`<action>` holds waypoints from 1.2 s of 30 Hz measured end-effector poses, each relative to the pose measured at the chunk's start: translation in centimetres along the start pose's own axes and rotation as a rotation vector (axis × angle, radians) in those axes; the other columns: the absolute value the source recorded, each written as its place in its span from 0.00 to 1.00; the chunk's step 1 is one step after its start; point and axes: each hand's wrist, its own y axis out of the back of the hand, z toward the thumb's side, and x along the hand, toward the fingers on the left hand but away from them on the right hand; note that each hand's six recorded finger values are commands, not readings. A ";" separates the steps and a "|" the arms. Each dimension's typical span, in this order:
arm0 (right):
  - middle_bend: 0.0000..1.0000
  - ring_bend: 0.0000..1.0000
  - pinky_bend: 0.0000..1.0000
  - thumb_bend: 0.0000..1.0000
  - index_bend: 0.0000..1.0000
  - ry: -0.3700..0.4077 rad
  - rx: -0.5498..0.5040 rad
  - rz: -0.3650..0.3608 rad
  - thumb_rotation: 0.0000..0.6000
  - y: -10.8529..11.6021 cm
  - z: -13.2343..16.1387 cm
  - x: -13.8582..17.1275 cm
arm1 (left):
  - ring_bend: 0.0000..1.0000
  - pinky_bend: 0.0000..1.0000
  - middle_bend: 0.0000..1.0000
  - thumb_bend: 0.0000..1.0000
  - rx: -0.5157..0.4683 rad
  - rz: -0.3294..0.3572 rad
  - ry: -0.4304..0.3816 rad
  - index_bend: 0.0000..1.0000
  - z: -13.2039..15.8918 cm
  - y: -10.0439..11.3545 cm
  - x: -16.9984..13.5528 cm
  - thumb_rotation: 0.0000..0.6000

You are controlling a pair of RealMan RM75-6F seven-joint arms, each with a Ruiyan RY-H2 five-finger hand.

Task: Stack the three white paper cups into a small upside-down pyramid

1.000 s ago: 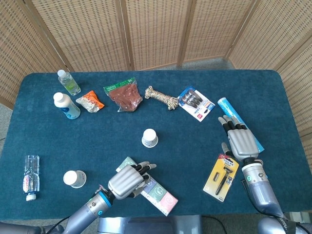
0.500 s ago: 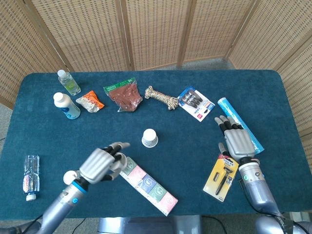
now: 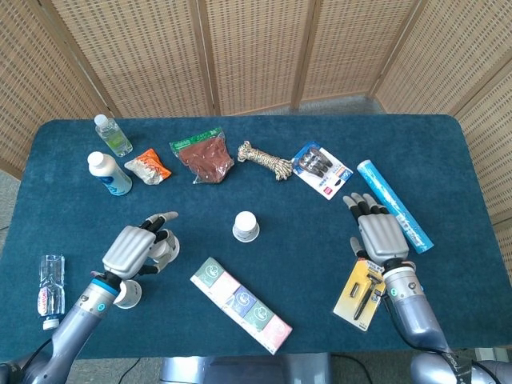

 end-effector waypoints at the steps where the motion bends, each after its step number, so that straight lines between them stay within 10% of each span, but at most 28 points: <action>1: 0.00 0.00 0.21 0.48 0.03 0.001 -0.001 0.001 1.00 0.0 0.0 0.0 | 0.18 0.55 0.15 0.46 0.001 -0.004 0.002 0.50 0.0 -0.1 0.2 1.00; 36: 0.00 0.00 0.21 0.48 0.02 -0.014 -0.029 0.004 1.00 -0.2 -0.6 0.4 | 0.15 0.52 0.12 0.46 0.045 -0.044 -0.023 0.48 3.6 -4.5 9.4 1.00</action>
